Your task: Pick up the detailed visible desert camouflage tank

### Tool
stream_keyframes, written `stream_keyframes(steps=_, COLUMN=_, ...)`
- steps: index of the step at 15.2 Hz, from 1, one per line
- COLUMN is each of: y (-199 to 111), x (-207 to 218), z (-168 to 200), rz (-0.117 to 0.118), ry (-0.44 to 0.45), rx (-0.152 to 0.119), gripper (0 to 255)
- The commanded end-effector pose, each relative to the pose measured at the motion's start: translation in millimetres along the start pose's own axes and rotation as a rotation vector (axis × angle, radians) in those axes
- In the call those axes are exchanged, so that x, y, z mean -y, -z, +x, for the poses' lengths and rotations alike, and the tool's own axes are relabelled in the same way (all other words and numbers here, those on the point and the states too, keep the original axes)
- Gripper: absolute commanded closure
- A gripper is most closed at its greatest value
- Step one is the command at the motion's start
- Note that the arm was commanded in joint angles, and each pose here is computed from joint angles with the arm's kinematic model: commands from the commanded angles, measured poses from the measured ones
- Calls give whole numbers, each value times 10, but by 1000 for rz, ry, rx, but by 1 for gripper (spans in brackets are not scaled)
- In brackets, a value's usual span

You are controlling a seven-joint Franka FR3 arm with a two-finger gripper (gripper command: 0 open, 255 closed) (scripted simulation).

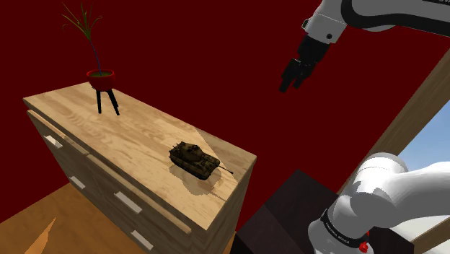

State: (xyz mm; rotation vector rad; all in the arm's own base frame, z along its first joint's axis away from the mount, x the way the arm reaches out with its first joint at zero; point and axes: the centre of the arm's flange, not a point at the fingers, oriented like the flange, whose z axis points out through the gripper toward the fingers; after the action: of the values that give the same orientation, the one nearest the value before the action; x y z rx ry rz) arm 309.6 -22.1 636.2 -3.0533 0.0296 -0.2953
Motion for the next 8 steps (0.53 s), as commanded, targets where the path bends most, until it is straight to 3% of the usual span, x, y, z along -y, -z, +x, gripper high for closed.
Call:
stream_keyframes(steps=1, y=0, x=0, z=0, rz=0, ry=0, rx=0, gripper=0)
stream_keyframes(steps=8, y=-843, x=154, z=300, rz=16, ry=40, rx=-22, gripper=0)
